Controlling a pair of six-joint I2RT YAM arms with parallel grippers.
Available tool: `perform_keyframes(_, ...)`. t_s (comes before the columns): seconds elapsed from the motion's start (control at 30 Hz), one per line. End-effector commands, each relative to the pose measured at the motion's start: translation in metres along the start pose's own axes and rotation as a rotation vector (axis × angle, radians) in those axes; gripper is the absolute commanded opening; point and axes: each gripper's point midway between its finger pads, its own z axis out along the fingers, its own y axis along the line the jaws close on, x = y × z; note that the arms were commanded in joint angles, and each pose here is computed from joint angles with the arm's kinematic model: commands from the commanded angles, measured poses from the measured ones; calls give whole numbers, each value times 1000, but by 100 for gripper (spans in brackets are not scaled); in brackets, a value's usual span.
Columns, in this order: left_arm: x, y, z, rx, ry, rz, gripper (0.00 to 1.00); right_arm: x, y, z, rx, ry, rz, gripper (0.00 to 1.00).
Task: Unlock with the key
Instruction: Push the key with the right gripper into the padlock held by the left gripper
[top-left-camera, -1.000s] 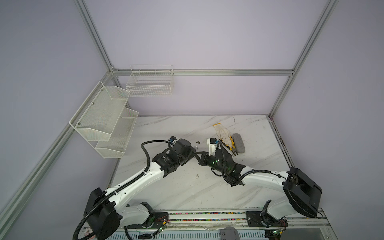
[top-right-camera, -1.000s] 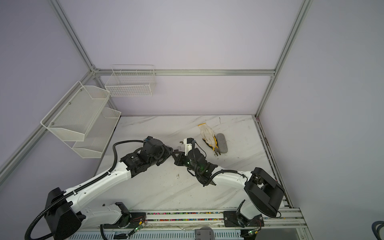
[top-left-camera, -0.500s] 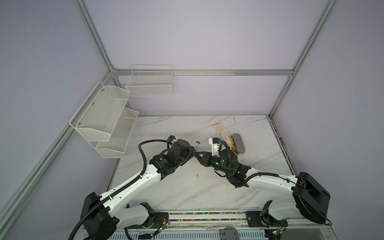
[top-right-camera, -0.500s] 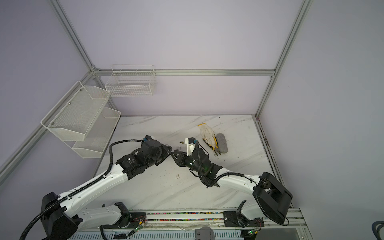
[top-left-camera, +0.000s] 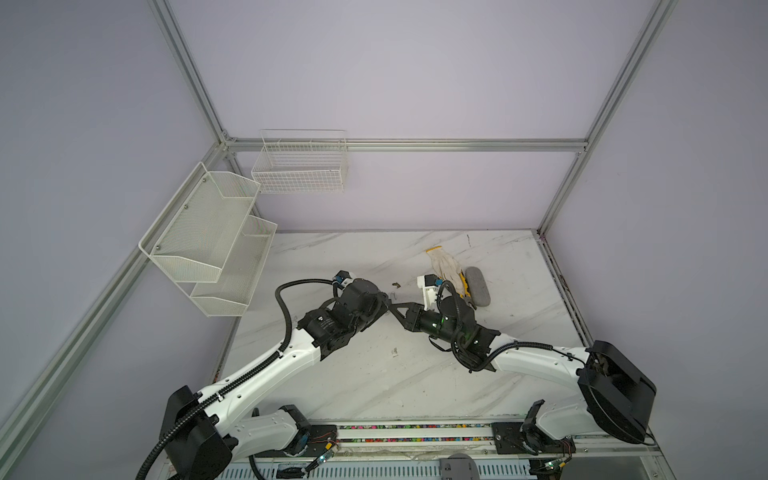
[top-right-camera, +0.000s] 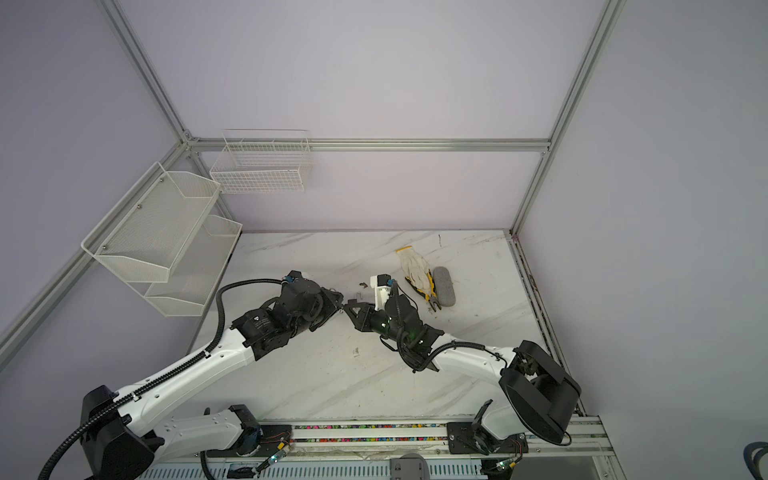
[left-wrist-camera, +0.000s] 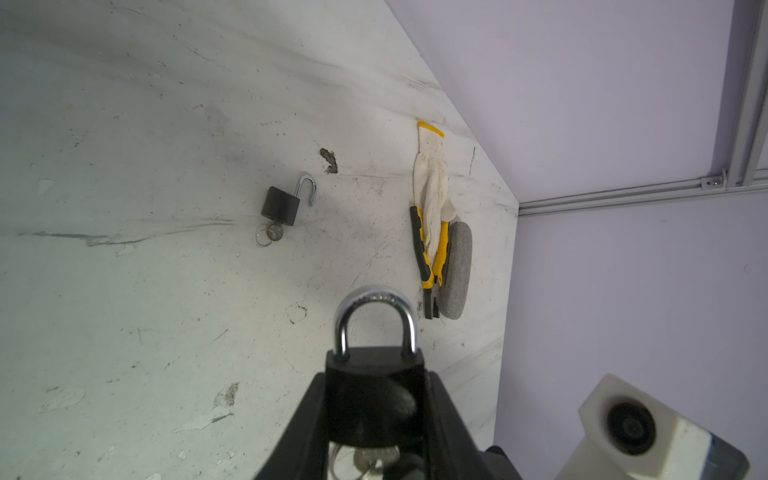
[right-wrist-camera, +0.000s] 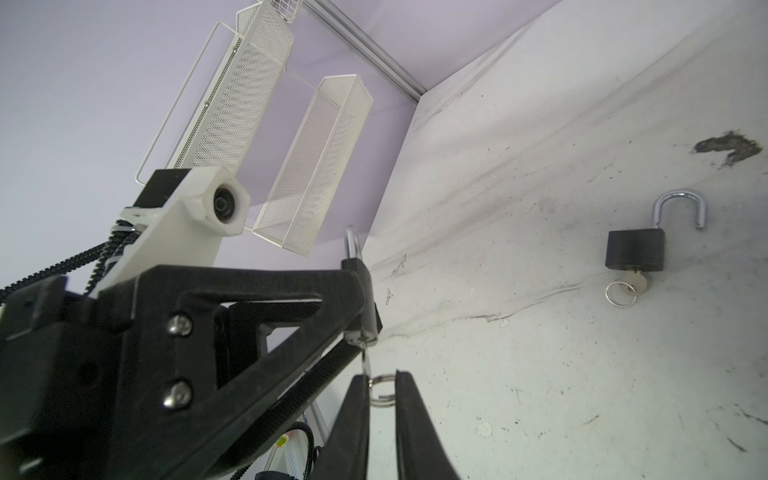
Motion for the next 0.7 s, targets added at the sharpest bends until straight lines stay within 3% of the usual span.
perform_keyframes(0.0,-4,-17,-7,64,-9,15,0,-2,3,3,-27,-5,-6,14)
perform_keyframes(0.5,-5,-15,-5,58,-19,27,0,0,14,1,-80,8,-12,16)
perform_keyframes(0.67,-5,-17,-6,65,-16,24,0,5,8,7,-68,26,-8,12)
